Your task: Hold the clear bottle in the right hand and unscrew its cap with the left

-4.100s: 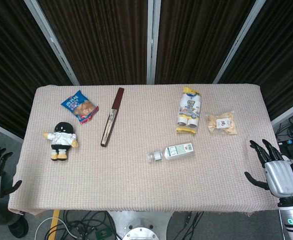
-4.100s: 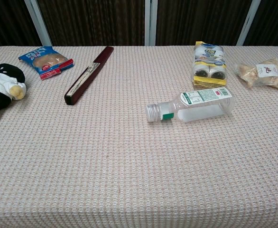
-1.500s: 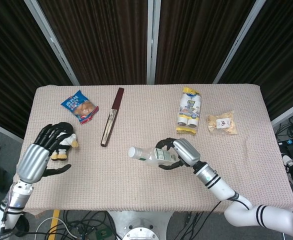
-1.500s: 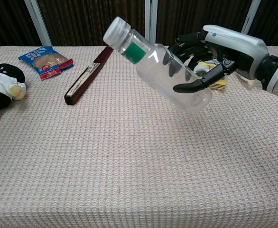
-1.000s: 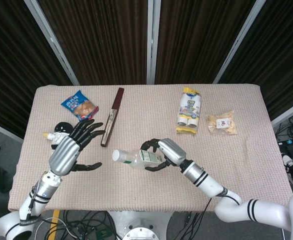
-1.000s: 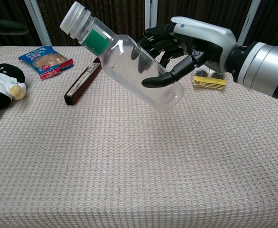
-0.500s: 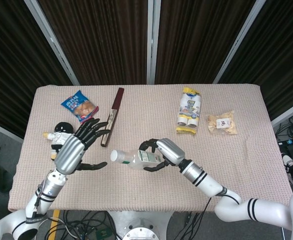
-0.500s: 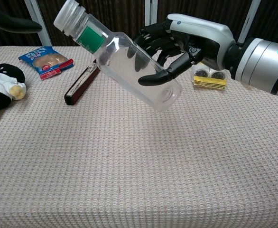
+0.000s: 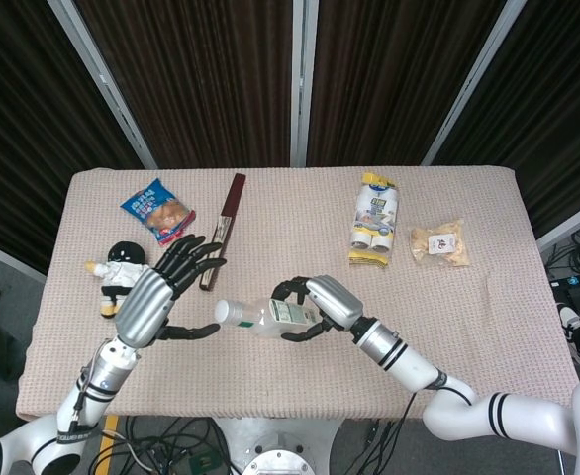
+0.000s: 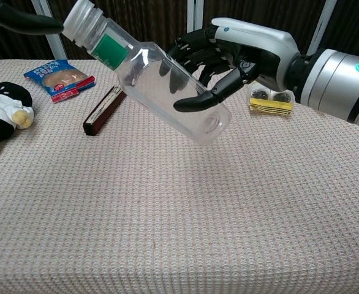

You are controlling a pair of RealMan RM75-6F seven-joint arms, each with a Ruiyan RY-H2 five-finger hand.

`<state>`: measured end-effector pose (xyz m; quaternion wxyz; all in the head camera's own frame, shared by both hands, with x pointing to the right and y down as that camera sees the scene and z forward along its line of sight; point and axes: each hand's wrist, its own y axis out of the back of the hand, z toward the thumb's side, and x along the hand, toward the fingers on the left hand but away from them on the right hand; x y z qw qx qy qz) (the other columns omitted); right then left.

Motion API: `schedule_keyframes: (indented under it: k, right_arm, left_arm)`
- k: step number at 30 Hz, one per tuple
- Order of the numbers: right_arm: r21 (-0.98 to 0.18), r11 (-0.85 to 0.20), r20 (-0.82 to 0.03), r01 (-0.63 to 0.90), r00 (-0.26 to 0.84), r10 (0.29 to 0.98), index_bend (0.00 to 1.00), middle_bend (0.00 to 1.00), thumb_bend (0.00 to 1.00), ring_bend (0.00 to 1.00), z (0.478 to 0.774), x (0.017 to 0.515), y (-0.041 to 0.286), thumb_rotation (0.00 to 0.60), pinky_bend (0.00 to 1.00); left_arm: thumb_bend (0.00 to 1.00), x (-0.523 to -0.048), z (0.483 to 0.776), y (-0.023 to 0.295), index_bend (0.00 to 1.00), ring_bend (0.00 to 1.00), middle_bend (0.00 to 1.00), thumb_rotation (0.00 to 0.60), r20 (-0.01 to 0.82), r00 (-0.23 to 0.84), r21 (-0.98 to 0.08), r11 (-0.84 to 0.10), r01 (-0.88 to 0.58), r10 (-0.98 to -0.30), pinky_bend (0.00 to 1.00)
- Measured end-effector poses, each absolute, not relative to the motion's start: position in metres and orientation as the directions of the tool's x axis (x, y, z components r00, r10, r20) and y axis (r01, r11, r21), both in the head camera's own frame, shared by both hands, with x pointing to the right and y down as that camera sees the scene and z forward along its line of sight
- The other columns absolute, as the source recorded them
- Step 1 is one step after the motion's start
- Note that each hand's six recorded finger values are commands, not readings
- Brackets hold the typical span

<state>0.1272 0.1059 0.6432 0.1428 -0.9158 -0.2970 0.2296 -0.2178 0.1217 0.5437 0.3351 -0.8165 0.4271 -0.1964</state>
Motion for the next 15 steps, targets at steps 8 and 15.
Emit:
schedule_keyframes:
  k: [8,15]
  right_arm:
    - [-0.389,-0.788,-0.343,0.478,0.718,0.605,0.58,0.57,0.39,0.36,0.645,0.1266,0.1062,0.6,0.51]
    - [-0.388,-0.784,-0.331,0.485,0.72,0.609,0.58,0.57,0.39,0.36,0.6415,0.1282,0.1052,0.6,0.51]
  left_arm:
    - [0.09,-0.216,0.5422,0.1217,0.17,0.04,0.09,0.6,0.031,0.558,-0.71,-0.411,-0.572,-0.829,0.01]
    - [0.09,-0.22,0.5469,0.1226,0.17,0.04,0.09,0.6,0.046,0.549,-0.715,-0.411,-0.565,-0.834,0.01]
